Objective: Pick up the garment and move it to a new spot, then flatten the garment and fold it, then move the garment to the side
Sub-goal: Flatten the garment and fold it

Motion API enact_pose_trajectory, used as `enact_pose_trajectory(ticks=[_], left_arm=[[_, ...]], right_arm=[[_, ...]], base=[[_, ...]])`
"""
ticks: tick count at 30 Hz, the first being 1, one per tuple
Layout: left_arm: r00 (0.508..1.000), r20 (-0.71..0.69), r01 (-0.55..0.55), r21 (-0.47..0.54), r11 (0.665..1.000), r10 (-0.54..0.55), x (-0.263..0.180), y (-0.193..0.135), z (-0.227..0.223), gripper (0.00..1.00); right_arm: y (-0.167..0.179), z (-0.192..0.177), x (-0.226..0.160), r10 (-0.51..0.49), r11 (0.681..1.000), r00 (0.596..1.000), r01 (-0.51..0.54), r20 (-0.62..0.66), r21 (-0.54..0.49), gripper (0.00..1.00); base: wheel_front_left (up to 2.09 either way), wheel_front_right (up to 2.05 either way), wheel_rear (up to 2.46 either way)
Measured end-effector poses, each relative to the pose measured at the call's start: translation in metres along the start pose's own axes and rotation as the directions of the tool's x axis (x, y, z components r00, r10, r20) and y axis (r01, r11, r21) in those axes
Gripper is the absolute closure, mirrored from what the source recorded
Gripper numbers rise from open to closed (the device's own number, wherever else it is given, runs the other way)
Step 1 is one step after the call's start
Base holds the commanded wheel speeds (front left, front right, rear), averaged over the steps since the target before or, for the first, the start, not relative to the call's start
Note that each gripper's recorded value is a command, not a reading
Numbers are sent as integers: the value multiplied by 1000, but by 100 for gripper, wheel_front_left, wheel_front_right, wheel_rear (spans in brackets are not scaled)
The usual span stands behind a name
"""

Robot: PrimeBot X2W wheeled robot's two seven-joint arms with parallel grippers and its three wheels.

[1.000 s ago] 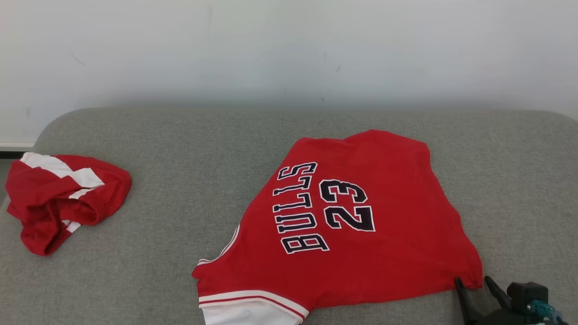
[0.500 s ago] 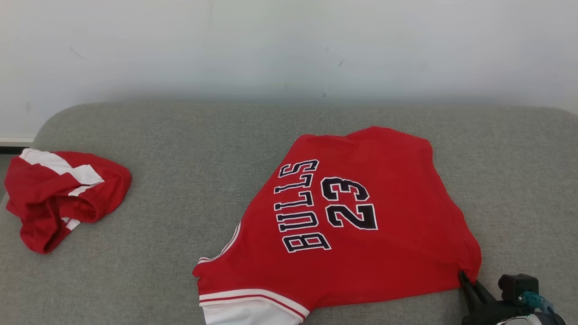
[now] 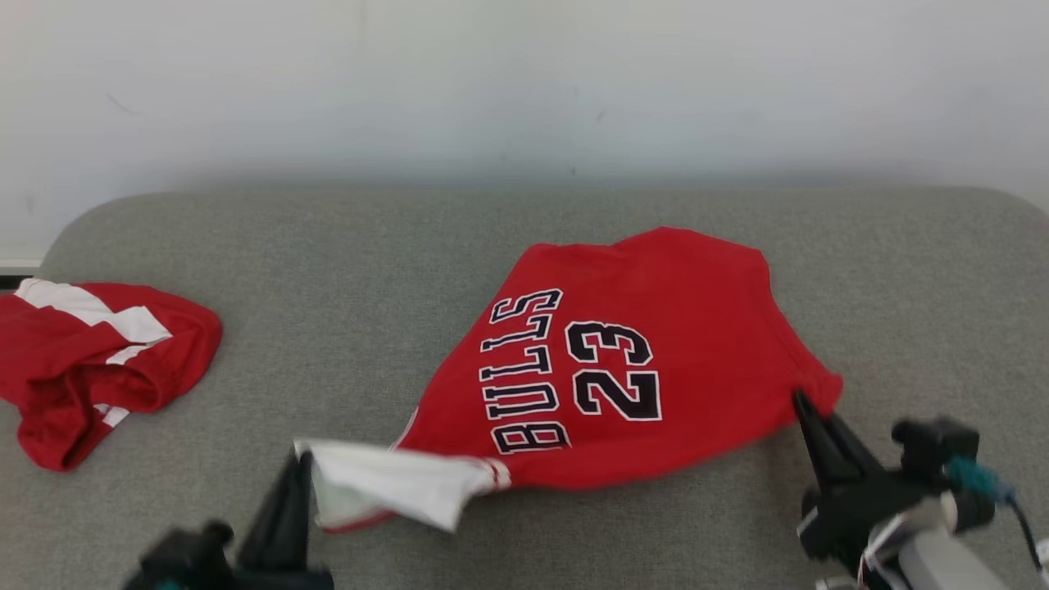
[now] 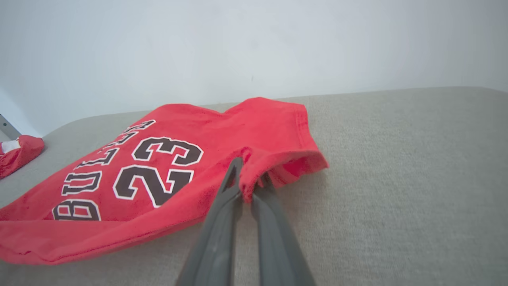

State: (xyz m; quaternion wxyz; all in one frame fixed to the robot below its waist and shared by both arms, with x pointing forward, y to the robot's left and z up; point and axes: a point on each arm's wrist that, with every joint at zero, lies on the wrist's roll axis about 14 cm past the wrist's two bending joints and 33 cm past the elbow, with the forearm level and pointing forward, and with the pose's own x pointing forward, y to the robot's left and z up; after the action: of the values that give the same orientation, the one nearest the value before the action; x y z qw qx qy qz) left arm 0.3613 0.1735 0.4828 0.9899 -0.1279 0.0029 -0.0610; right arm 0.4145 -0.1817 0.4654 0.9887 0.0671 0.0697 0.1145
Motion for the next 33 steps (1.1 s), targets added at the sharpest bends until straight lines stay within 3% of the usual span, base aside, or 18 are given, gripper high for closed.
enact_pose_trajectory(ticks=[5,12,21,27,33], left_arm=[[983,136,104,153,983,-125,59,-11,78,100],[928,250,186,336,923,-278,151,-33,193,100],[870,361,196,373,907,-337,250,-48,284,100],[832,432,187,373,909,-349,296,-57,320,100],[837,426,171,391,904,-343,334,-55,312,100]], right_arm=[[14,57,38,65,998,994,-64,88,-15,100],[15,165,113,100,994,970,-89,223,-59,100],[13,278,200,105,993,934,-81,341,-84,100],[11,308,241,98,992,922,-63,374,-106,100],[6,293,275,90,988,935,-41,342,-149,100]], base=[[0,0,0],[0,0,0],[0,0,0],[0,0,0],[0,0,0]])
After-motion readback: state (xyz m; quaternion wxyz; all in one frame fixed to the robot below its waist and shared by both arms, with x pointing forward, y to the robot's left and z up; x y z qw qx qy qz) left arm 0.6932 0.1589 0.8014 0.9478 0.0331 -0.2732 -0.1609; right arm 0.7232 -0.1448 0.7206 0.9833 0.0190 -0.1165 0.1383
